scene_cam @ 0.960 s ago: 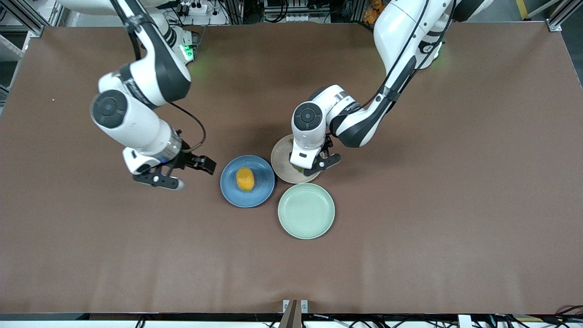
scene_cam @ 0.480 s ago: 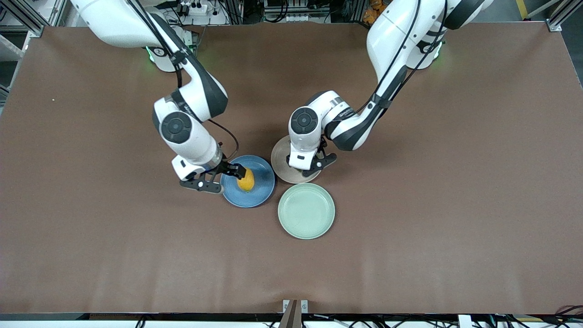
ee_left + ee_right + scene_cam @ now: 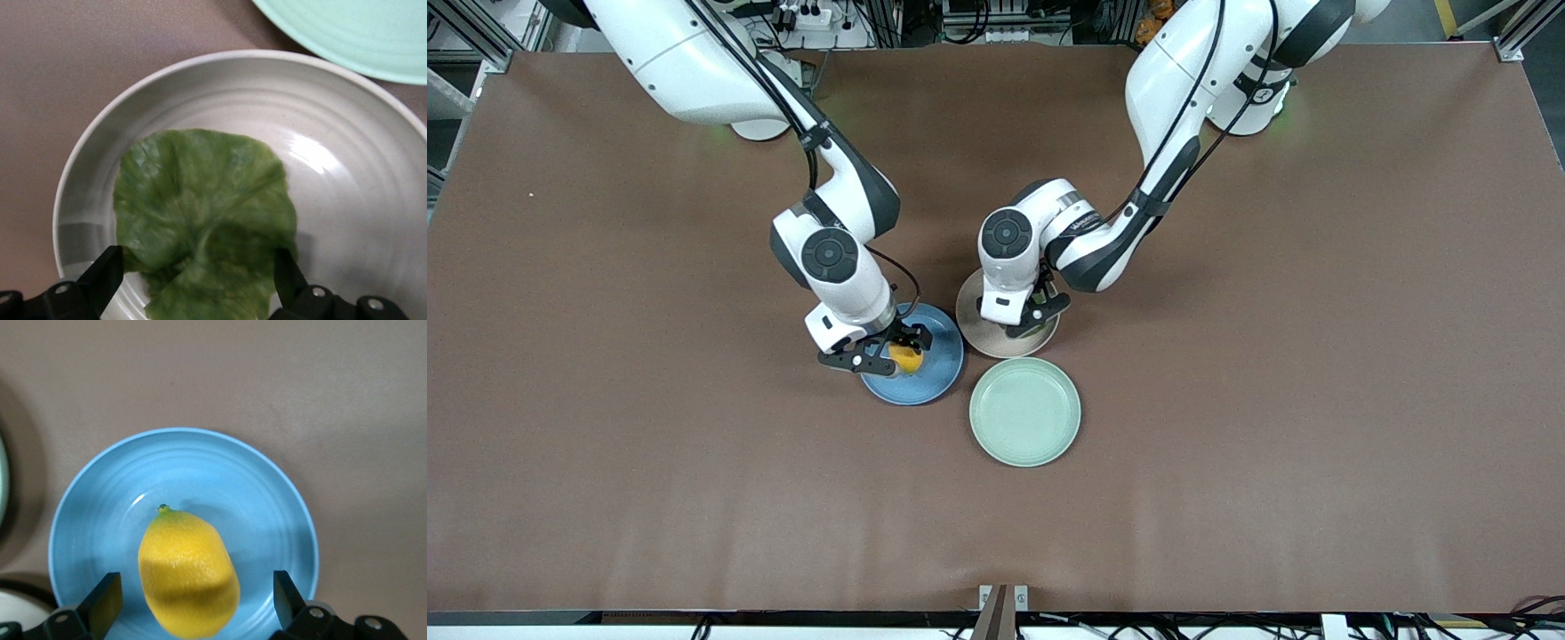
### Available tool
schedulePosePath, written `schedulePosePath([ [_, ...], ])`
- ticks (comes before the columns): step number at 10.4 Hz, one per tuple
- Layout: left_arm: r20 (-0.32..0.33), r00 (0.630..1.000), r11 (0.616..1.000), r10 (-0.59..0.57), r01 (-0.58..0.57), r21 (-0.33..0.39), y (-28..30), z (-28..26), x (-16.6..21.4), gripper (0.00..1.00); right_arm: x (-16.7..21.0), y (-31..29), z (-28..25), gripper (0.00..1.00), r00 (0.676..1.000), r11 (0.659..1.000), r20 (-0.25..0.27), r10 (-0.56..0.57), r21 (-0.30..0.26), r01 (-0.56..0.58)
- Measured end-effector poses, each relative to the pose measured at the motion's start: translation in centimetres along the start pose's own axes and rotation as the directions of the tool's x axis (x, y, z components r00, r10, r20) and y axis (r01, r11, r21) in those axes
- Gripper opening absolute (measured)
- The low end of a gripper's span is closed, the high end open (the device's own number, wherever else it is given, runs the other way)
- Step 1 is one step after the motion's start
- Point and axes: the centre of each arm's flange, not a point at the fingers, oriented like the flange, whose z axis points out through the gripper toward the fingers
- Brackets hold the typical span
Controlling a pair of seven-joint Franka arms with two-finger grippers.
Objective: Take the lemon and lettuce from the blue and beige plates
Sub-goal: 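Lower both grippers and close the right on lemon, left on lettuce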
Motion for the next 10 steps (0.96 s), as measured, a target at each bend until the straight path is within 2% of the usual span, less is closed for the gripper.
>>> schedulePosePath([
  [2, 0.0, 1.0, 1.0, 0.0, 0.0, 0.0, 0.0, 0.0, 0.0, 1.0, -1.0, -0.5, 2.4, 1.0, 1.0, 1.0, -0.005, 0.0, -0.026, 0.0],
  [3, -0.001, 1.0, 1.0, -0.007, 0.007, -0.007, 0.1, -0.2, 0.1, 0.89, -1.4, -0.7, 3.1, 1.0, 1.0, 0.999, -0.004, 0.002, -0.035, -0.002],
  [5, -0.002, 0.999, 0.999, -0.037, 0.037, -0.013, 0.3, -0.4, -0.1, 0.59, -2.0, -1.1, 3.7, 0.99, 1.0, 0.999, 0.0, 0.0, -0.041, 0.0],
  [7, -0.004, 0.999, 0.999, -0.04, 0.04, -0.011, 0.4, -0.7, -0.1, 0.35, -2.3, -1.5, 3.7, 0.91, 1.0, 0.999, 0.0, 0.008, -0.038, -0.008],
  [9, -0.006, 0.999, 0.999, -0.041, 0.041, -0.024, 0.6, -1.1, 0.0, 0.24, -2.2, -1.8, 3.5, 0.64, 0.999, 0.999, -0.004, 0.038, -0.033, -0.038],
  [10, -0.01, 0.999, 0.998, -0.045, 0.044, -0.034, 0.8, -1.7, 0.3, 0.16, -2.2, -1.8, 3.4, 0.64, 0.999, 0.998, -0.006, 0.051, -0.031, -0.052],
])
